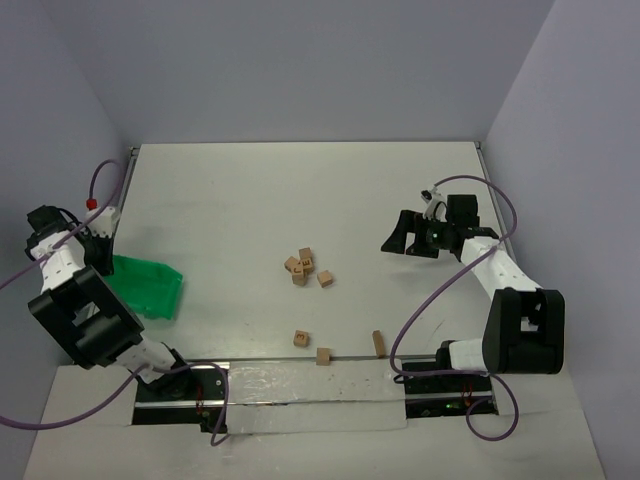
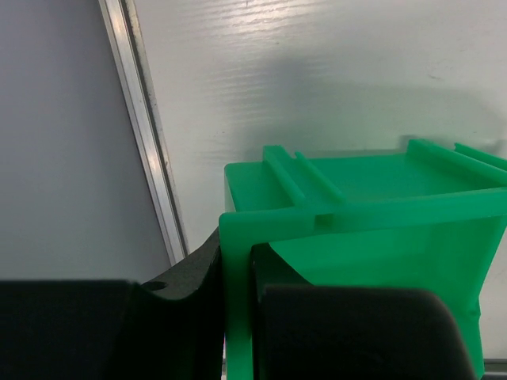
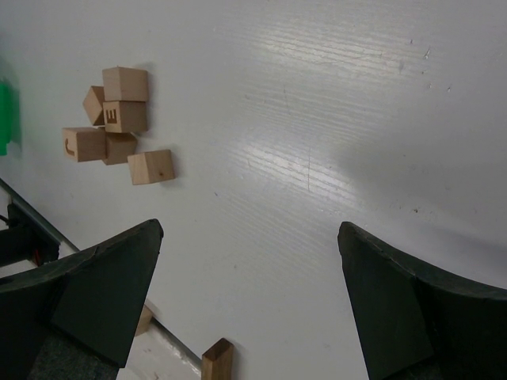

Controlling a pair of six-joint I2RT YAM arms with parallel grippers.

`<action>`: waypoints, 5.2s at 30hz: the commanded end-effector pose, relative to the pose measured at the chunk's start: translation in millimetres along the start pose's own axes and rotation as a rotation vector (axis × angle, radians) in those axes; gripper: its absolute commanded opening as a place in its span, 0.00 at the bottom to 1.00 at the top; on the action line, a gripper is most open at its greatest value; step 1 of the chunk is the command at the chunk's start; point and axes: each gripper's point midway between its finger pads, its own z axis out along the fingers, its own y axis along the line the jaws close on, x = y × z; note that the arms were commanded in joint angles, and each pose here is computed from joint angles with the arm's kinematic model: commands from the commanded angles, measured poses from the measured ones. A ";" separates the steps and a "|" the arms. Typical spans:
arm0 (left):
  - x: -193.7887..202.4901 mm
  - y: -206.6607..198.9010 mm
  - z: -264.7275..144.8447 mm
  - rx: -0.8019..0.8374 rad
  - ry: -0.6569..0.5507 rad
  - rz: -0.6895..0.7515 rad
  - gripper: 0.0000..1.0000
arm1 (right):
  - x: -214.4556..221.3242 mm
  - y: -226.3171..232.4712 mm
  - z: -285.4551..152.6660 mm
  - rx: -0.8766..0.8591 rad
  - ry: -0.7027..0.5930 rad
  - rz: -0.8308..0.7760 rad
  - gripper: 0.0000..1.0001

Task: Build the wood block tower

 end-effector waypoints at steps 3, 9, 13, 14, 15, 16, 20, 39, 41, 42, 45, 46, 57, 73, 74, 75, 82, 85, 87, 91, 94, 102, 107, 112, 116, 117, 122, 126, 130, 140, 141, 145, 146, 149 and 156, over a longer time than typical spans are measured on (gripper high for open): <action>-15.1 21.4 1.5 -0.024 -0.094 0.053 0.00 | -14.9 10.7 -2.4 -0.026 -0.016 -0.041 1.00; -7.3 28.2 14.7 -0.013 -0.088 0.058 0.06 | -16.0 12.9 -2.3 -0.034 -0.012 -0.043 1.00; -6.1 31.2 20.5 0.001 -0.086 0.035 0.11 | -15.0 12.5 -3.4 -0.028 -0.014 -0.047 1.00; -4.8 32.0 21.7 0.000 -0.085 0.028 0.11 | -15.1 12.3 -3.6 -0.027 -0.015 -0.048 1.00; -4.0 32.6 22.9 -0.002 -0.085 0.024 0.12 | -15.4 12.5 -3.6 -0.026 -0.016 -0.051 1.00; -2.7 33.0 24.6 -0.005 -0.085 0.020 0.13 | -15.0 12.1 -3.7 -0.024 -0.016 -0.051 1.00; 1.3 33.6 28.7 -0.013 -0.078 0.013 0.21 | -16.4 12.5 -3.3 -0.026 -0.015 -0.047 1.00; -77.6 43.9 -72.5 -0.120 -0.279 0.051 0.57 | -20.5 30.6 -11.6 -0.024 -0.056 -0.144 1.00; -104.6 33.4 -100.2 -0.149 -0.345 0.101 0.58 | -18.3 35.0 -14.4 -0.004 -0.058 -0.209 1.00; -115.0 28.2 -111.3 -0.160 -0.370 0.120 0.58 | -14.8 37.7 -14.9 0.001 -0.049 -0.241 1.00; -144.9 -7.1 -135.0 -0.153 -0.444 0.200 0.58 | -6.7 38.3 -19.7 0.037 -0.038 -0.337 1.00; -155.0 -27.3 -141.1 -0.129 -0.472 0.238 0.58 | -2.9 39.3 -21.7 0.043 -0.032 -0.366 1.00; -148.1 -229.7 -101.8 0.237 -0.506 0.454 0.58 | 11.4 53.0 -30.9 0.074 0.017 -0.577 0.95; -126.8 -323.8 -86.5 0.493 -0.527 0.434 0.55 | 86.5 48.4 -18.9 0.066 0.449 -0.765 0.82; -128.4 -322.9 -87.4 0.486 -0.536 0.429 0.54 | 84.1 46.9 -21.0 0.086 0.452 -0.768 0.82; -130.1 -321.7 -87.7 0.478 -0.545 0.421 0.55 | 84.4 47.3 -25.0 0.086 0.476 -0.774 0.82; -134.5 -322.7 -91.5 0.480 -0.591 0.393 0.55 | 75.3 62.2 -24.4 0.056 0.521 -0.739 0.82; -131.4 -324.7 -88.7 0.490 -0.579 0.402 0.55 | 66.6 72.2 -15.9 0.043 0.480 -0.725 0.84; -130.5 -325.2 -88.9 0.494 -0.578 0.409 0.55 | 58.7 80.5 -6.2 0.043 0.445 -0.729 0.84; -132.4 -323.7 -90.5 0.485 -0.583 0.409 0.55 | 45.3 88.2 15.3 0.069 0.406 -0.737 0.84; -132.8 -323.0 -91.3 0.481 -0.589 0.402 0.55 | 39.1 98.0 29.7 0.073 0.392 -0.695 0.84; -137.0 -316.8 -91.7 0.442 -0.608 0.358 0.58 | 47.0 122.4 69.0 0.091 0.328 -0.583 0.87; -142.6 -310.4 -91.9 0.405 -0.604 0.312 0.69 | 52.8 135.2 93.8 0.122 0.325 -0.519 0.88; -147.5 -304.0 -96.6 0.375 -0.595 0.266 0.92 | 55.9 132.9 111.9 0.206 0.314 -0.484 0.84; -150.4 -300.2 -101.8 0.360 -0.608 0.240 0.93 | 60.5 127.1 120.9 0.263 0.311 -0.482 0.77; -150.7 -299.5 -102.3 0.358 -0.610 0.238 0.93 | 61.7 126.3 122.4 0.268 0.314 -0.481 0.76; -150.7 -295.4 -101.6 0.339 -0.615 0.236 0.93 | 64.2 126.5 132.0 0.277 0.327 -0.472 0.72; -151.5 -293.7 -100.6 0.330 -0.617 0.236 0.93 | 68.8 118.4 139.6 0.313 0.348 -0.454 0.64; -152.1 -291.1 -98.8 0.315 -0.616 0.231 0.93 | 72.5 114.5 144.2 0.325 0.364 -0.437 0.40; -154.8 -289.2 -102.4 0.308 -0.623 0.220 0.94 | 38.0 94.0 140.2 0.373 0.330 -0.314 0.00; -155.4 -288.2 -101.3 0.302 -0.621 0.217 0.94 | 31.3 91.9 139.3 0.384 0.315 -0.310 0.00; -156.6 -287.1 -96.5 0.290 -0.617 0.213 0.94 | 19.4 87.0 140.0 0.424 0.286 -0.297 0.00; -157.1 -287.2 -95.9 0.290 -0.618 0.212 0.94 | 19.7 85.9 141.3 0.429 0.290 -0.294 0.00; -157.7 -286.7 -94.0 0.285 -0.612 0.215 0.94 | 18.3 86.7 147.6 0.434 0.299 -0.281 0.01; -156.3 -283.4 -95.4 0.269 -0.613 0.218 0.94 | 22.7 73.8 154.8 0.467 0.326 -0.245 0.12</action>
